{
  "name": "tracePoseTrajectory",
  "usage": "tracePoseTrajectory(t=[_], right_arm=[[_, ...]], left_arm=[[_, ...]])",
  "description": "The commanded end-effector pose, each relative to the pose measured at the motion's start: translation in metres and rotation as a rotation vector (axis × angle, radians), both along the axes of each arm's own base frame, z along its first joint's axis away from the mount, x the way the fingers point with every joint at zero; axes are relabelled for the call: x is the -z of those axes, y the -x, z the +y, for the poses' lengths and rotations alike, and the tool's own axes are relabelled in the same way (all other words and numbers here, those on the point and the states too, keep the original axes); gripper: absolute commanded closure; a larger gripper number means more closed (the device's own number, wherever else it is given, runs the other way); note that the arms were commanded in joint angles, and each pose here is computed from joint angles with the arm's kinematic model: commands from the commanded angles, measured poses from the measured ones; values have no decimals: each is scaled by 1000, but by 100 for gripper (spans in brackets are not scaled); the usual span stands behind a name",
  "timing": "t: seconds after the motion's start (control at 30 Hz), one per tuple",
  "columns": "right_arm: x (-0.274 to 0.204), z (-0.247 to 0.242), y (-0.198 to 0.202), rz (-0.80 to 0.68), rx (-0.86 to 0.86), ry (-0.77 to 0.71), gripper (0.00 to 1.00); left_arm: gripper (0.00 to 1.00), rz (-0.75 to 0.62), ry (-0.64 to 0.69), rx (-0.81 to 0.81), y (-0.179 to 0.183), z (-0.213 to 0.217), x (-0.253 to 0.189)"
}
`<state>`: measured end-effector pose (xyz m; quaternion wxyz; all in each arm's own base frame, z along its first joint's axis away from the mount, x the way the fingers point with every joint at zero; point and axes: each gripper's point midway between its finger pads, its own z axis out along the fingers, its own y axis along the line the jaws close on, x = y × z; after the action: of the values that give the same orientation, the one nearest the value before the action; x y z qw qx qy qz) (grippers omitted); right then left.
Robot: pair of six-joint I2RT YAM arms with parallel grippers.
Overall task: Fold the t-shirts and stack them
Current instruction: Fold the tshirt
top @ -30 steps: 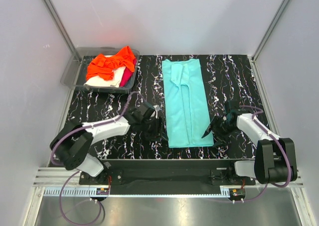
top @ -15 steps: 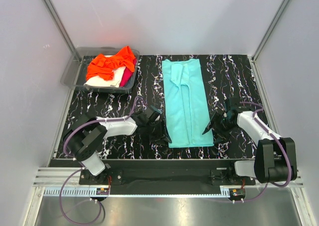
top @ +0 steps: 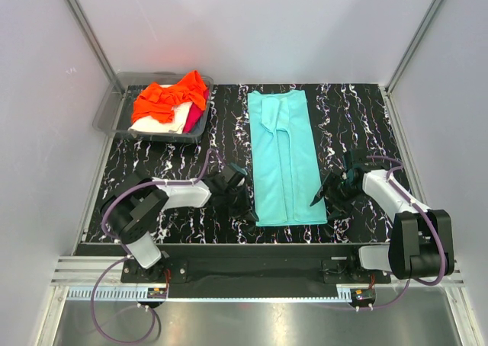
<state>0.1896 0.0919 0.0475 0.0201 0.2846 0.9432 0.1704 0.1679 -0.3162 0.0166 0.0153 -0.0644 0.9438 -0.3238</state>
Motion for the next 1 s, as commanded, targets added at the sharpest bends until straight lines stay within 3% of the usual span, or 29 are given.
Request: tracePoseTrajectory(t=[0.0, 0.43, 0.53, 0.63, 0.8, 0.97], right_arm=[[-5, -2, -6, -23, 2, 7, 24], [7, 7, 13, 28, -12, -53, 24], [10, 8, 16, 31, -12, -51, 25], [15, 7, 17, 49, -14, -35, 25], [19, 15, 15, 63, -23, -60, 29], [18, 23, 11, 45, -77, -61, 34]], left_arm=[[100, -26, -59, 0, -3, 19, 15], [100, -98, -115, 89, -1, 59, 6], [93, -96, -99, 89, 1, 57, 4], [77, -101, -74, 78, 1, 55, -2], [62, -120, -71, 50, 1, 58, -7], [52, -131, -38, 40, 2, 56, -13]])
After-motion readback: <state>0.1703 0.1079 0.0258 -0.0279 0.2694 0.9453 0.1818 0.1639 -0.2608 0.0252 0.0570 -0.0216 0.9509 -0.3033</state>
